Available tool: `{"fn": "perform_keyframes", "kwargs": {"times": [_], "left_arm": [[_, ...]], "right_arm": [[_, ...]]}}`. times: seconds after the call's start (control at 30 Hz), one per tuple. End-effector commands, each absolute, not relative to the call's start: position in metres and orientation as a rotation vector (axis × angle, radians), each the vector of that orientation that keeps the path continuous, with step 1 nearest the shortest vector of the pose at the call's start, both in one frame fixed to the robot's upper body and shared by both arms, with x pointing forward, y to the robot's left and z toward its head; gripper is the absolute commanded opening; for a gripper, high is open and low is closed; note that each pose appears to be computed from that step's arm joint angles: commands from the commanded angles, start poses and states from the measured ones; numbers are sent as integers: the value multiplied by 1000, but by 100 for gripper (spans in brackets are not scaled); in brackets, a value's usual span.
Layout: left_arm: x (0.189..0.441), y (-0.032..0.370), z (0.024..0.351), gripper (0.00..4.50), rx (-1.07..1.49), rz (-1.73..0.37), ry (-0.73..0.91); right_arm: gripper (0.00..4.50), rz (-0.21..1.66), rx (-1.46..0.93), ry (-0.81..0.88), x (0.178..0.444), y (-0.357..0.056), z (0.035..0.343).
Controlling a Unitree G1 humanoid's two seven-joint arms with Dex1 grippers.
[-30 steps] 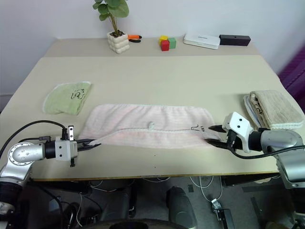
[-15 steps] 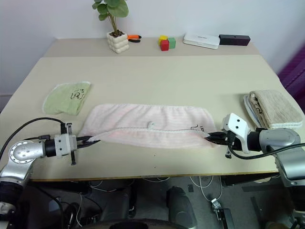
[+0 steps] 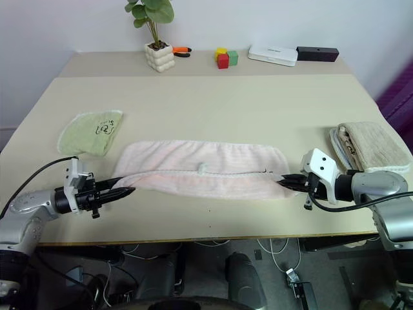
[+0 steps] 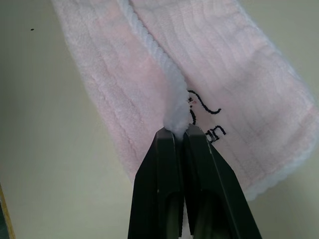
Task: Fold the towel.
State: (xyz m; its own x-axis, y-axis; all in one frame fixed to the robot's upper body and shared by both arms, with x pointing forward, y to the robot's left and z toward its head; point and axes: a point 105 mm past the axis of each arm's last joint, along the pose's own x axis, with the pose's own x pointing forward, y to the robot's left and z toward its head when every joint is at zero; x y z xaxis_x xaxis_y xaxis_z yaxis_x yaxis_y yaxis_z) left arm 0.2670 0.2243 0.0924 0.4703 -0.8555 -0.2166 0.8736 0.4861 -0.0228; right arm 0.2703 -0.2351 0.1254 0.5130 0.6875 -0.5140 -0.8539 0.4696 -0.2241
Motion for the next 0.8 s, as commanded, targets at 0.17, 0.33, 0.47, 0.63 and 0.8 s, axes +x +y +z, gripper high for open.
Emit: {"fn": "perform_keyframes", "kwargs": {"times": [0.17, 0.33, 0.47, 0.63, 0.8], "left_arm": [[267, 227, 97, 276, 193, -1054, 199], [269, 229, 95, 276, 208, -1030, 212], [268, 228, 97, 142, 216, -1035, 211], [265, 229, 103, 4, 228, -1035, 205], [263, 232, 106, 4, 247, -1031, 206]], "right_arm": [[0, 967, -509, 328, 271, -231, 135], [0, 962, -505, 324, 272, -231, 133], [0, 959, -504, 322, 273, -231, 132], [0, 962, -504, 321, 274, -231, 132], [0, 968, -506, 320, 275, -230, 132]]}}
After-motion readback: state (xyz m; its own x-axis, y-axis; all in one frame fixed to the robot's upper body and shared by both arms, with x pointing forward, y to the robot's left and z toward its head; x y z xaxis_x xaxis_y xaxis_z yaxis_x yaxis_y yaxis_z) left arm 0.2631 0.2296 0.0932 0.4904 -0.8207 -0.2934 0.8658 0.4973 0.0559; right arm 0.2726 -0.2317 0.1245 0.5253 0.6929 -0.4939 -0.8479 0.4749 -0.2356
